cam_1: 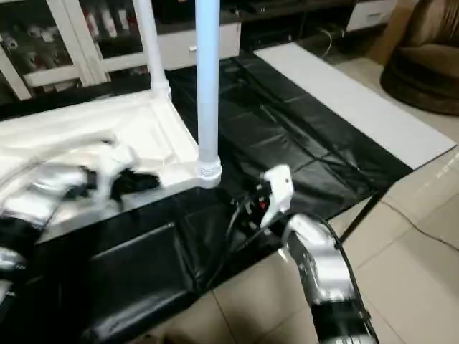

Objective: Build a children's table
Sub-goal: Rotate leg to tighten

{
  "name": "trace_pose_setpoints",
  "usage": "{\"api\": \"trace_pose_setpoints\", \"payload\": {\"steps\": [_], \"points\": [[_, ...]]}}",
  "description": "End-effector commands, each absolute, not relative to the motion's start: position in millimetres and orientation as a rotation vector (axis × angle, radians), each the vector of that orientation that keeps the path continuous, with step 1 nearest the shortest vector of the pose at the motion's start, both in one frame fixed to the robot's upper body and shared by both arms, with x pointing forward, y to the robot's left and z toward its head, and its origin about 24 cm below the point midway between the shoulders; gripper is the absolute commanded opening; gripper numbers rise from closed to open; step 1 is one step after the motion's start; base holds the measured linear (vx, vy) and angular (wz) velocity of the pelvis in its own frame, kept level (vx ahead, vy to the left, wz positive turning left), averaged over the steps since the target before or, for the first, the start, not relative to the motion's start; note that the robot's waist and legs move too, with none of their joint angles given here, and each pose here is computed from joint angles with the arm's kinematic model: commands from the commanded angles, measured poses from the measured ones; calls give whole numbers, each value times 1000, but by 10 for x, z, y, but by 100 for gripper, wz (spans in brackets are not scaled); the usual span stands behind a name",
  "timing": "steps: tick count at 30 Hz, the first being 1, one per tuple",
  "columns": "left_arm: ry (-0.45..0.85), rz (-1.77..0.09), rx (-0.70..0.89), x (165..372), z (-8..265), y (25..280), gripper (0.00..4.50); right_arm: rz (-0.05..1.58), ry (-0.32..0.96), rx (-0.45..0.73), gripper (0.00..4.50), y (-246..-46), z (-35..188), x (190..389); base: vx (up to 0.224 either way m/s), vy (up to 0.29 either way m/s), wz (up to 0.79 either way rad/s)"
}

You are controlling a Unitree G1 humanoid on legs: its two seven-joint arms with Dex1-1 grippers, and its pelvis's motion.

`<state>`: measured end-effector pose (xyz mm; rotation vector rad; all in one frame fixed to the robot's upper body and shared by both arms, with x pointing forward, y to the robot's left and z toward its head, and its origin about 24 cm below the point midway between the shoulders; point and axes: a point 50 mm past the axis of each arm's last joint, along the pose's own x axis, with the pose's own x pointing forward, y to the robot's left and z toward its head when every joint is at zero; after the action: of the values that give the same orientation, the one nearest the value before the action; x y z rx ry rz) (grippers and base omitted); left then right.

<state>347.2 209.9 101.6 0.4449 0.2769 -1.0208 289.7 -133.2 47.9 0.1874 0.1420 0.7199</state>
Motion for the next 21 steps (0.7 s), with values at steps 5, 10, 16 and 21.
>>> {"api": "trace_pose_setpoints", "payload": {"steps": [5, 10, 16, 21], "points": [[92, -1008, 241, 3407, 1237, 2035, 128, 699, 112, 191, 380, -1416, 609, 2792, 0, 0, 0], [-50, -676, 136, 3395, 1164, 1991, 128, 572, 95, 137, 380, -1496, 623, 2713, 0, 0, 0], [-37, -289, 12, 3155, 802, 1886, 128, 362, 47, 119, 380, -1506, 627, 2644, 1, -5, 6], [-22, -215, 25, 3135, 729, 1757, 128, 330, 62, 140, 380, -1449, 589, 2654, -18, -82, 44]]}}
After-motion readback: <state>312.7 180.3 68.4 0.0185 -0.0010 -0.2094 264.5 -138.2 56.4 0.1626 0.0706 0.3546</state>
